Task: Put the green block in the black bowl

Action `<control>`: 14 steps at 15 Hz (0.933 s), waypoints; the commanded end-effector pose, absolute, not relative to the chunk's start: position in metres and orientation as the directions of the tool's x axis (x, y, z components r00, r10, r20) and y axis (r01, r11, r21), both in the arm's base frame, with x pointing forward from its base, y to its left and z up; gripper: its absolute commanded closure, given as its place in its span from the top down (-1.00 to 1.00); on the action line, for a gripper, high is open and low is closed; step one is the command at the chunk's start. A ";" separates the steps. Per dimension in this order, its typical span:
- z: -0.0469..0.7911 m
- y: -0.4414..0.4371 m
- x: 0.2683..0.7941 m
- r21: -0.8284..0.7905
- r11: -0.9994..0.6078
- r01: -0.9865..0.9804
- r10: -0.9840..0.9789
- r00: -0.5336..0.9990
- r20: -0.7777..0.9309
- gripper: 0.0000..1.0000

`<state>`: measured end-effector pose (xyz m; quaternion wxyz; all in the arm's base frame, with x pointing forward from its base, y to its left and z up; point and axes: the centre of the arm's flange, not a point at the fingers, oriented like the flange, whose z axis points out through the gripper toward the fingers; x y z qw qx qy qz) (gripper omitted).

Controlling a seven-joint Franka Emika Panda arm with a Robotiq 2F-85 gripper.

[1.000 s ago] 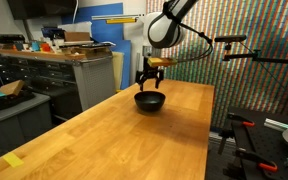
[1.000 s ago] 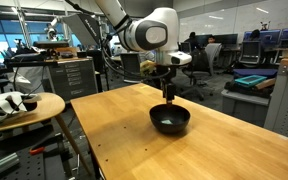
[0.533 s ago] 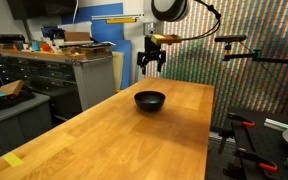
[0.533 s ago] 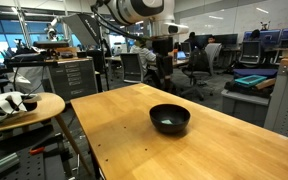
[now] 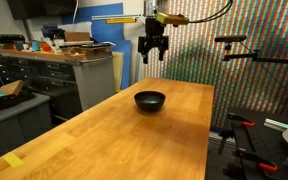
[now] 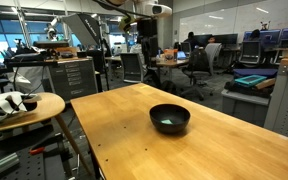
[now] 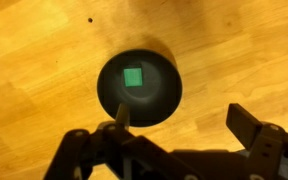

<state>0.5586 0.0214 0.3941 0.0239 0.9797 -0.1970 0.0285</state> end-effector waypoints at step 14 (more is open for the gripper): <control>0.401 0.035 0.546 0.033 -0.930 -0.366 -0.363 0.929 0.068 1.00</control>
